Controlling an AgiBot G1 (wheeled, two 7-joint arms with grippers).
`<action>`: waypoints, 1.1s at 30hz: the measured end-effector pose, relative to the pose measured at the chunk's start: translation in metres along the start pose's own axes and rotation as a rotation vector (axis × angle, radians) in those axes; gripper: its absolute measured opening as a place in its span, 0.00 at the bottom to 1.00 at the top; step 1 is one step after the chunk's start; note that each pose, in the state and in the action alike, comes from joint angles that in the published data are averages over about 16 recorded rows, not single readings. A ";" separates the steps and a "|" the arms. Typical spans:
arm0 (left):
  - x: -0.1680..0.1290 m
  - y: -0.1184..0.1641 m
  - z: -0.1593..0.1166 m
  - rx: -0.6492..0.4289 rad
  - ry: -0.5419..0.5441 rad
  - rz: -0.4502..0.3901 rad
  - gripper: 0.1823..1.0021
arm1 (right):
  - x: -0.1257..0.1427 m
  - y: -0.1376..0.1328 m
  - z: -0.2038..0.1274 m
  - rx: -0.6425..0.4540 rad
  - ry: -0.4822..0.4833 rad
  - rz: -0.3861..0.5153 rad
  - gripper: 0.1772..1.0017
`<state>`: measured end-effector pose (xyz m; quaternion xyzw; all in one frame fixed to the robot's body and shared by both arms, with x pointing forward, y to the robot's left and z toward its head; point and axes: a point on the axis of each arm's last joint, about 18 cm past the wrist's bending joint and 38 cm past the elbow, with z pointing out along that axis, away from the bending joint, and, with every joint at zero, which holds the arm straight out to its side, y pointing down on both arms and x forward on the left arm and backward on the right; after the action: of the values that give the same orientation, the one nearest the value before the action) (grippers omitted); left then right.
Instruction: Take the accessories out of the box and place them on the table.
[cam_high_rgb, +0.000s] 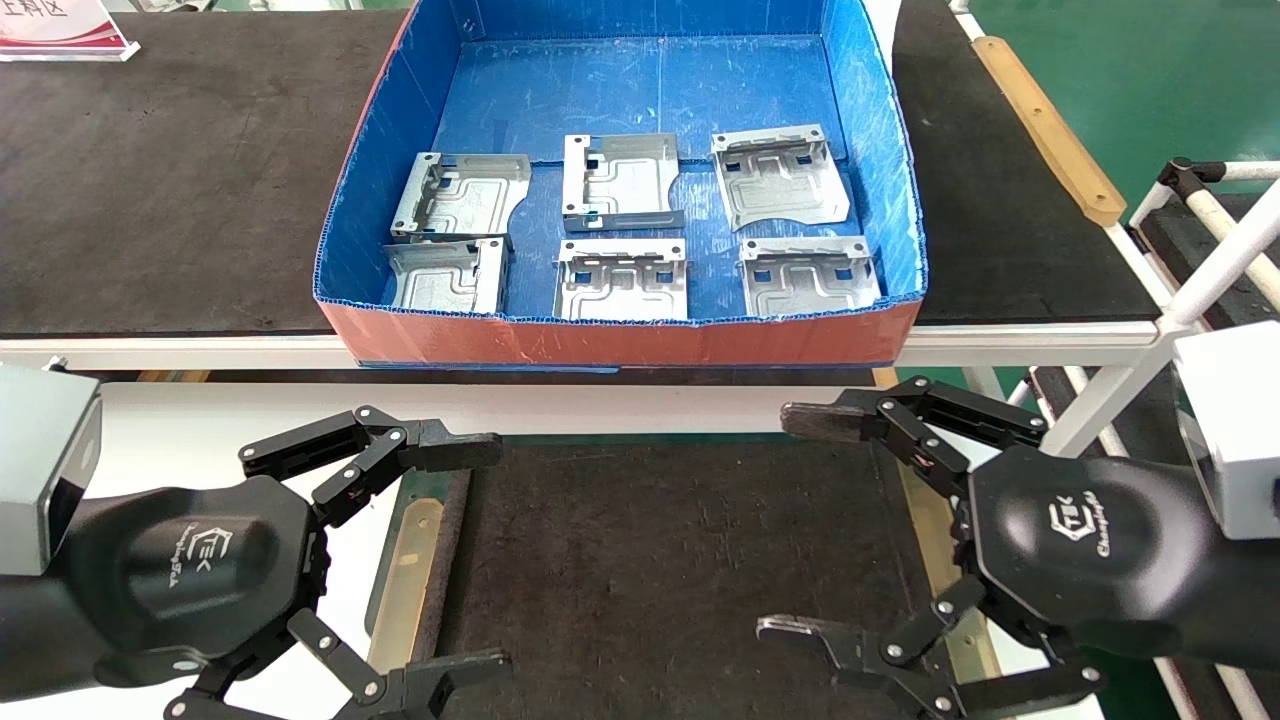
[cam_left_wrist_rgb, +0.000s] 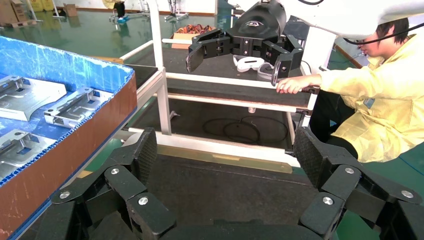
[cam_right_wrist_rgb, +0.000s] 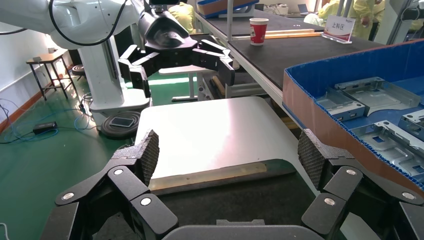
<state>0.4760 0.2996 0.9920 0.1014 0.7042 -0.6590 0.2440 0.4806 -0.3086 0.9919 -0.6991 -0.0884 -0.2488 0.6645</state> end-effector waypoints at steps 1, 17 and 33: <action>0.000 0.000 0.000 0.000 0.000 0.000 1.00 | 0.000 0.000 0.000 0.000 0.000 0.000 1.00; -0.002 0.000 -0.001 -0.004 -0.010 -0.006 1.00 | 0.000 0.000 0.000 0.000 0.000 0.000 1.00; -0.051 -0.001 0.010 -0.046 -0.213 -0.055 1.00 | 0.000 0.000 0.000 0.000 0.000 0.000 1.00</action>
<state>0.5214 0.2987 1.0171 0.0058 0.6918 -0.6562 0.3014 0.4806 -0.3086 0.9919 -0.6991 -0.0884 -0.2487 0.6646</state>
